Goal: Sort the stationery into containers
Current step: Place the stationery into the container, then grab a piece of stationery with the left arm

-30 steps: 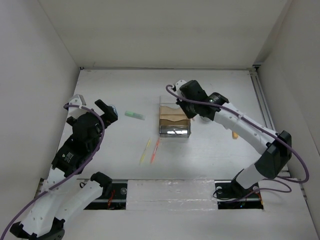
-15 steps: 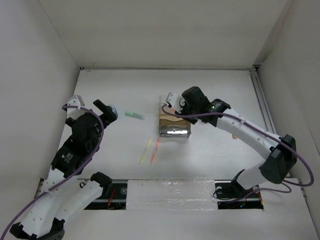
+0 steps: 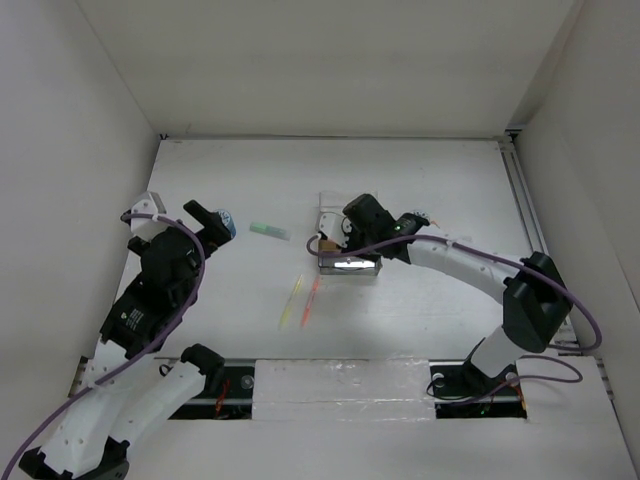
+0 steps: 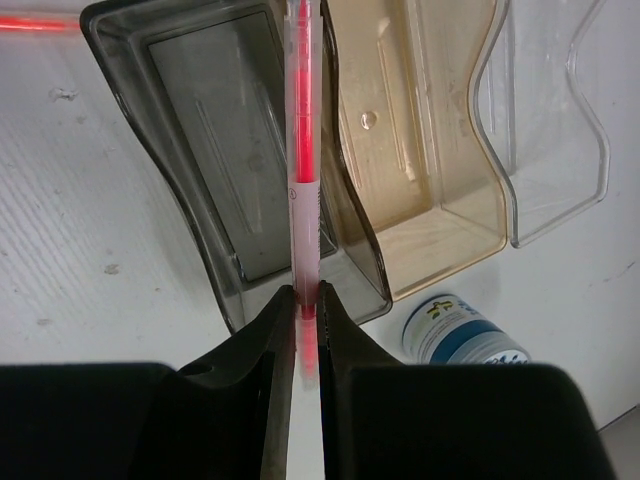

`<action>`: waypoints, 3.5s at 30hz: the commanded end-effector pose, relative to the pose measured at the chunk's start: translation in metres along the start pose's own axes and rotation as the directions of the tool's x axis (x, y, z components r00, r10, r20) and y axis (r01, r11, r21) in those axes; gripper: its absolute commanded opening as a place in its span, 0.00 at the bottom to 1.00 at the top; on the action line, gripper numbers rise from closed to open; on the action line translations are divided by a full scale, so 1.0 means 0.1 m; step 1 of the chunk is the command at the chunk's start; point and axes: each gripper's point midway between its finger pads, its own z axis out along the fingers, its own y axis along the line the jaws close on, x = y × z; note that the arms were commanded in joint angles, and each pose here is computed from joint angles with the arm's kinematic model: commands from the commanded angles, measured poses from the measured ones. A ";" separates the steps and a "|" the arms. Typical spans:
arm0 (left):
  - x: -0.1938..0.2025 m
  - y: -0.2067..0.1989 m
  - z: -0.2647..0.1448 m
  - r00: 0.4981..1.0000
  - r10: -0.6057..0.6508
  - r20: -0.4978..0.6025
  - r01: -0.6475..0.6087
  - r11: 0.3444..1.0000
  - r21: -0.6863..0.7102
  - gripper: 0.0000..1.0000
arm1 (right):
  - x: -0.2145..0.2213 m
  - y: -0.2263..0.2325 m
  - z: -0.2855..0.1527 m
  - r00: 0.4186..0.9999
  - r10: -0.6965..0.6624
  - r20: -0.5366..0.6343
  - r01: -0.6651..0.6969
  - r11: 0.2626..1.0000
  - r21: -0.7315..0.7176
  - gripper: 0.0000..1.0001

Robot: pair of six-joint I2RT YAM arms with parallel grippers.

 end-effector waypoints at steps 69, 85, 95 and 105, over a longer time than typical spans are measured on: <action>0.63 -0.40 0.10 0.943 0.108 -0.316 -0.073 0.990 0.121 1.00 | -1.20 -0.68 -1.66 0.490 0.544 0.681 -0.777 0.626 0.059 1.00; 2.12 -0.34 0.25 0.519 0.424 -0.742 -0.343 0.899 0.273 0.91 | -0.67 -0.36 -2.75 0.016 0.683 0.730 -0.841 0.405 -0.360 1.00; 2.77 -0.42 0.11 0.332 0.498 -0.801 -0.419 0.838 0.348 0.86 | -0.60 -0.12 -2.73 0.055 0.724 0.688 -0.801 0.443 -0.403 1.00; 3.10 -0.24 0.14 0.320 0.434 -0.842 -0.462 0.847 0.262 0.82 | -0.63 -0.03 -2.92 0.029 0.722 0.691 -0.741 0.480 -0.470 1.00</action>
